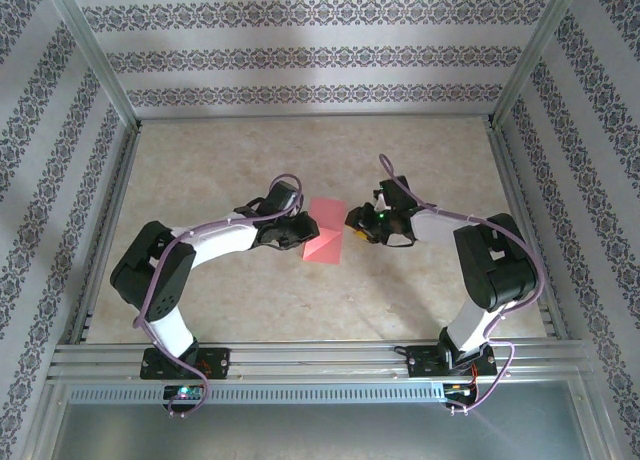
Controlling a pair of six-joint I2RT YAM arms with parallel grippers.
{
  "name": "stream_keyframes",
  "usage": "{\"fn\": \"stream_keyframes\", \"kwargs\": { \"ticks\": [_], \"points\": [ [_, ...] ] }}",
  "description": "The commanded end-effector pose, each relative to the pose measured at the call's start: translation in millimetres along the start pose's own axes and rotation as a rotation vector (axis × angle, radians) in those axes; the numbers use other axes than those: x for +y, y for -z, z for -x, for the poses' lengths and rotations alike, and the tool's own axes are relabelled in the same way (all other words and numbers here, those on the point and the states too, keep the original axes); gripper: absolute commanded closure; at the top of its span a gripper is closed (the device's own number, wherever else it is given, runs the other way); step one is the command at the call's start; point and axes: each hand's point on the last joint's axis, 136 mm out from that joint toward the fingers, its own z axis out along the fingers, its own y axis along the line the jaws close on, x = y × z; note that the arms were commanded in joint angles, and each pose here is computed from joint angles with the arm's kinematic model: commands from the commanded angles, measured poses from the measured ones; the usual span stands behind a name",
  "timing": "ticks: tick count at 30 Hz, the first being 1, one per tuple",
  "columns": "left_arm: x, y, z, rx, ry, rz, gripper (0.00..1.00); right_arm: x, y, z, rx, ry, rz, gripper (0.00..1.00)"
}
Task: Fold a paper plane with a square sheet of paper (pick it up from the middle)
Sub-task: Fold the triangle a second time at the center of the table.
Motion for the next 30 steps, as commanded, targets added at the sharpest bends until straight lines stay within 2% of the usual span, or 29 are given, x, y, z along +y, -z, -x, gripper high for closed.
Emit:
{"fn": "stream_keyframes", "kwargs": {
  "ticks": [1,10,13,21,30],
  "points": [
    [8.3,-0.9,13.6,-0.037,-0.010,0.028,0.81,12.9,-9.1,-8.7,0.024,-0.056,0.049,0.59],
    [10.1,-21.0,28.2,-0.040,-0.013,0.030,0.90,13.3,-24.1,-14.1,0.036,-0.093,0.041,0.56],
    [21.7,-29.9,31.6,-0.027,-0.008,0.086,0.93,10.8,-25.1,-16.0,0.040,-0.112,0.028,0.56],
    [52.6,-38.9,20.4,0.006,0.062,0.178,0.98,3.8,-25.8,-18.9,0.034,-0.158,-0.011,0.55],
    [68.0,-43.1,11.3,0.032,0.096,0.229,0.99,8.6,-36.6,-24.0,0.044,-0.150,-0.028,0.55]
  ]
}}
